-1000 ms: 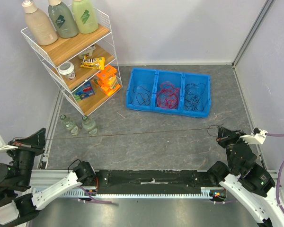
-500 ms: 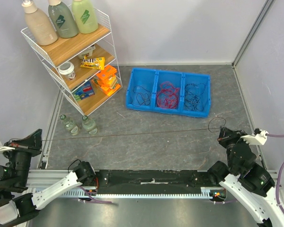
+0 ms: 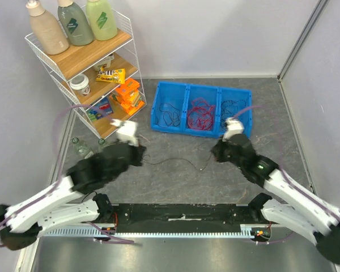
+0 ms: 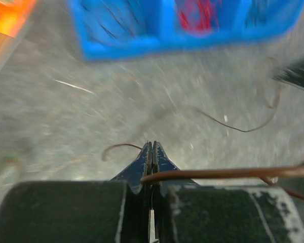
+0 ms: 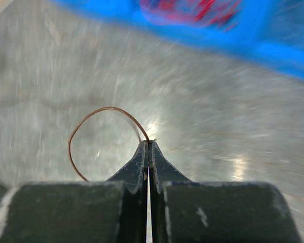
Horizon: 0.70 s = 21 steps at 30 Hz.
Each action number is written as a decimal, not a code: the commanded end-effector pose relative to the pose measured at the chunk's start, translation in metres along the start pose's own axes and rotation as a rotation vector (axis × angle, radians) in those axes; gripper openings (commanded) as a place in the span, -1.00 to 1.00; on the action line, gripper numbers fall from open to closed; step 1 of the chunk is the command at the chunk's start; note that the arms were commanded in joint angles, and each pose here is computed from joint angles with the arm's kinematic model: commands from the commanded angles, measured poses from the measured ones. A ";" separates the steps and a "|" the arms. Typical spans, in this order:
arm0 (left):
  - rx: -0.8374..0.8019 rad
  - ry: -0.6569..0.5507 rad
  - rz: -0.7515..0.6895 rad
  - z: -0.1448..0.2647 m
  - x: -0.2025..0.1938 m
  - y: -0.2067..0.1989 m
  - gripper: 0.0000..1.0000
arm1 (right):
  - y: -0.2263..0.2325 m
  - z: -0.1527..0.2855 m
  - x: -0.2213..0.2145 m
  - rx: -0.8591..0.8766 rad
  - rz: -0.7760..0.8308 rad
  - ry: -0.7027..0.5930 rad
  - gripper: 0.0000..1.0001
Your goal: Untangle the cables
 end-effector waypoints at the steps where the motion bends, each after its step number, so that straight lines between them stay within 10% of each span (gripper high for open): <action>1: -0.381 0.210 -0.027 -0.045 -0.053 -0.100 -0.96 | 0.072 -0.027 -0.063 0.400 0.111 0.325 -1.00; 15: -0.604 0.446 0.071 -0.076 -0.137 -0.159 -0.79 | 0.083 -0.042 -0.114 0.479 -0.014 0.413 -1.00; 21: -0.595 0.458 0.056 -0.075 -0.140 -0.157 -0.09 | 0.062 -0.048 -0.114 0.367 0.005 0.386 -1.00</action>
Point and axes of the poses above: each gripper's point midway between its finger pads, its own z axis back along the fingers, its own y axis along the line the jaws close on, x = y × z, the point moved 1 cm from there along z, back along the fingers, and after that the axes turned 5 degrees about -z, right-handed, at the moved point
